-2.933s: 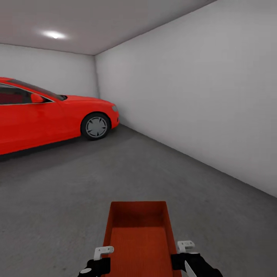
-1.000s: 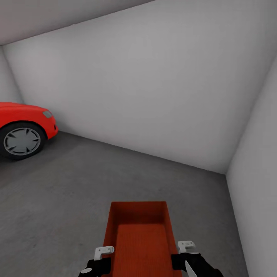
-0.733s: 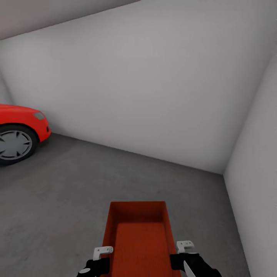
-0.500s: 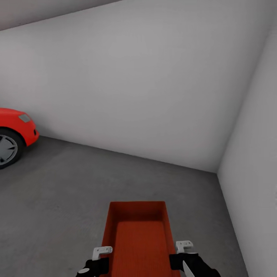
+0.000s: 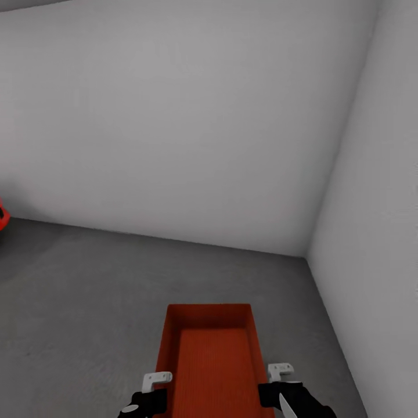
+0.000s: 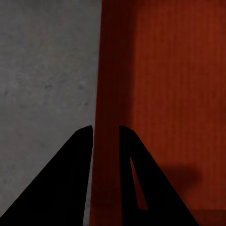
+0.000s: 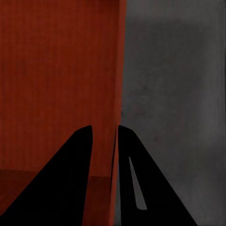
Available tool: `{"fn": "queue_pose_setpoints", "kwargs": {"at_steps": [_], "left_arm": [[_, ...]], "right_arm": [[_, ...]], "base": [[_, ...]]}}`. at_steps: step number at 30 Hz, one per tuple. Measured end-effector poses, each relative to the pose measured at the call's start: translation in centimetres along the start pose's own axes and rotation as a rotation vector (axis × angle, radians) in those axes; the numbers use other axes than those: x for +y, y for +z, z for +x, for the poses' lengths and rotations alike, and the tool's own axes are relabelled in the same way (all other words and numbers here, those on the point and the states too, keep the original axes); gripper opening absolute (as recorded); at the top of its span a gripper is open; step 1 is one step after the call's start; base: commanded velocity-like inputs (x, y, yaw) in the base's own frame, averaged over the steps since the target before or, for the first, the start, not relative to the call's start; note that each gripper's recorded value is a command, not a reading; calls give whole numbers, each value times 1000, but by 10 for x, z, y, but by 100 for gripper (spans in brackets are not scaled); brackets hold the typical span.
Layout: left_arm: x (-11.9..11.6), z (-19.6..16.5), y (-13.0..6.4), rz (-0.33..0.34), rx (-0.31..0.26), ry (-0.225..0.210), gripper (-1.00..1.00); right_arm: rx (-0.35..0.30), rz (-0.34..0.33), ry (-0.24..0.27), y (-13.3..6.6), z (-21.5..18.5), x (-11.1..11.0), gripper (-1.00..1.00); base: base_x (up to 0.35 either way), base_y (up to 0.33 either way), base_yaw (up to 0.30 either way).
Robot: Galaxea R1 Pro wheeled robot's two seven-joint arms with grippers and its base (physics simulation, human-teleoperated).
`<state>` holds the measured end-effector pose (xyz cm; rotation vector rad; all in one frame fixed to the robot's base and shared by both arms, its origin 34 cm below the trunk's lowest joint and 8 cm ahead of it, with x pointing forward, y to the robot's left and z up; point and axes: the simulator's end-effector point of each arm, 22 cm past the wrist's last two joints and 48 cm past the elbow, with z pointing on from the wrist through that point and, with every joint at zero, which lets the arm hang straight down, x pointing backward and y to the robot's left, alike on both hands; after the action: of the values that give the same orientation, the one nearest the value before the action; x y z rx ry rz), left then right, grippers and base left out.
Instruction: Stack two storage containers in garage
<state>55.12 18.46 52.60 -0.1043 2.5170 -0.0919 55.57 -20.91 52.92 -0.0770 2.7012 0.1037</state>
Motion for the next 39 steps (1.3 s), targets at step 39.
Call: {"fn": "queue_pose_setpoints", "kwargs": {"at_steps": [39], "left_arm": [[0, 0, 0, -1, -1, 0, -100]], "right_arm": [[-1, -2, 1, 0, 0, 0, -100]], "base": [[291, 151, -191]]}}
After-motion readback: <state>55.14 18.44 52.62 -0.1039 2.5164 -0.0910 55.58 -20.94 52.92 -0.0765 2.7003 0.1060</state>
